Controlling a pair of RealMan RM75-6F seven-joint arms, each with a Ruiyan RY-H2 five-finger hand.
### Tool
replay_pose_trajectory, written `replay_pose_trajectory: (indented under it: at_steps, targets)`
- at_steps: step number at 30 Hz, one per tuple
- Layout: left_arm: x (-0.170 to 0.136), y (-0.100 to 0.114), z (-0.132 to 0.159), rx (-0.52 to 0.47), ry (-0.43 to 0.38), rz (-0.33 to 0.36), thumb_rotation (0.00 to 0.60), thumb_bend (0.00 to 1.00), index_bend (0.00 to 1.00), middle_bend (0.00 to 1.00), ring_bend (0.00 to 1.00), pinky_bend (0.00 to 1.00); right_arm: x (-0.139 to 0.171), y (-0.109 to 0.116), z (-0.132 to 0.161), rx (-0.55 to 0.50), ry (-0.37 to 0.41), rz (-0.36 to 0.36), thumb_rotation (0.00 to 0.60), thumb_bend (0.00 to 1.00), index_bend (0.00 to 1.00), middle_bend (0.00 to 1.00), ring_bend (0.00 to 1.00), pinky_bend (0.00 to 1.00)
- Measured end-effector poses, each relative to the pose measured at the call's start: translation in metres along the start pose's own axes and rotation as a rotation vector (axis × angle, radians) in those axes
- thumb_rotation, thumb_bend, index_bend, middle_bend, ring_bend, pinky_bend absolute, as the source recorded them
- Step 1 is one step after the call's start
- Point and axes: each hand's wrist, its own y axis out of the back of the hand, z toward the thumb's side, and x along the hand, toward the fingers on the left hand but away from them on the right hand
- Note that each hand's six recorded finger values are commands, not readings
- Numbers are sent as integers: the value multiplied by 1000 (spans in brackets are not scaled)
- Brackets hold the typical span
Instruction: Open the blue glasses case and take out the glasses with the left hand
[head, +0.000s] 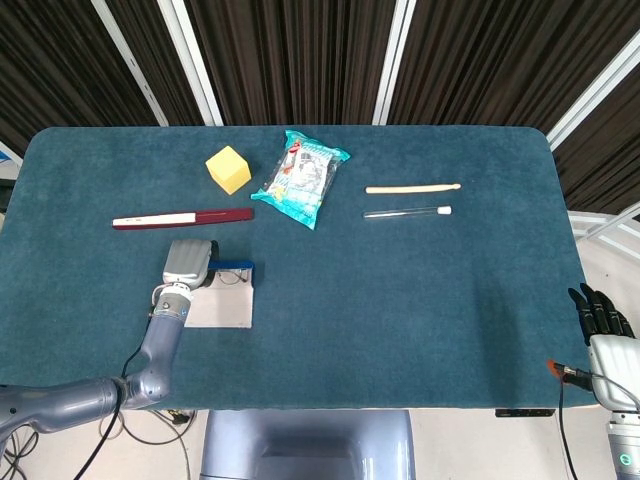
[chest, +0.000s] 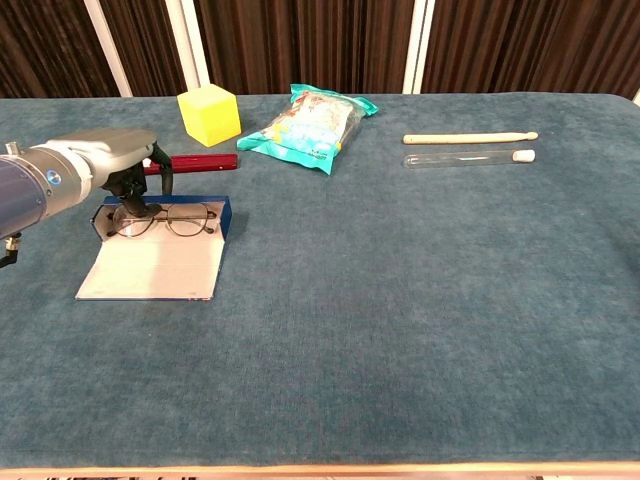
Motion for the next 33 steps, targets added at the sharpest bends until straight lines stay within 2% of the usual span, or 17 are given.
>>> replay_pose_trajectory:
  at_steps: [4,10,18,24,33]
  targets:
    - [0,2,0,1,0,10,600,398,555,1000,893,952,0,0,0,0,0,-1,600,184,0,0,0,179]
    - [-2,10,1,4,-3,64,600,406,573,1000,905,955,0,0,0,-2,2,-2,600,184,0,0,0,179]
    - [-7,20,4,0,-36,205,600,406,579,1000,910,964,0,0,0,-4,2,-3,600,184,0,0,0,179]
    - [-9,24,3,33,-69,301,600,406,578,1000,911,964,0,0,1,-6,2,-2,600,185,0,0,0,179]
    - [-11,13,4,44,-97,298,600,406,578,1000,910,964,0,0,0,-5,0,-1,600,184,0,0,0,179]
